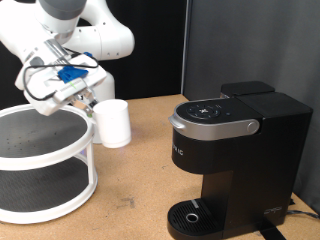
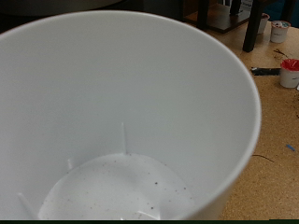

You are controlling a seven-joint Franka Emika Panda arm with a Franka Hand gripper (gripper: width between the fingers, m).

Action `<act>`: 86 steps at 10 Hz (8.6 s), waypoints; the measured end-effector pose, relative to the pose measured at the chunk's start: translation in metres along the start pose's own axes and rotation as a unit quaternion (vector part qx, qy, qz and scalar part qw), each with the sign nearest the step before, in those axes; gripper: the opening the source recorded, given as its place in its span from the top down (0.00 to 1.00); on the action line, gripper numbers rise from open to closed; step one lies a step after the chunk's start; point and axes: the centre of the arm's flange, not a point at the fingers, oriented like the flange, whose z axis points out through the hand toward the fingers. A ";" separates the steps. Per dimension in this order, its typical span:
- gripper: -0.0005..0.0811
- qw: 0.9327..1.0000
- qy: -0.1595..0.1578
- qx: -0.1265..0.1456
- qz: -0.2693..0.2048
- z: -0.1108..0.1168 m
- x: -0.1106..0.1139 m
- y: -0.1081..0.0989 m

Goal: Make a cup of coffee with the keurig machine

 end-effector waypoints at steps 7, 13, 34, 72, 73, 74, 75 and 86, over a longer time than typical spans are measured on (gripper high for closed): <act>0.91 0.999 -0.031 -0.032 0.009 0.034 -0.012 0.009; 0.91 0.996 -0.056 -0.070 0.010 0.104 -0.042 0.027; 0.91 0.999 -0.008 -0.046 -0.017 0.239 -0.059 -0.012; 0.01 0.981 0.055 0.132 -0.128 0.053 0.025 -0.125; 0.01 0.981 0.066 0.135 -0.120 0.045 0.030 -0.130; 0.01 0.982 0.074 0.141 -0.101 0.039 0.033 -0.133; 0.01 0.982 0.080 0.147 -0.083 0.035 0.034 -0.135; 0.01 0.967 -0.125 0.046 -0.215 0.056 0.109 -0.197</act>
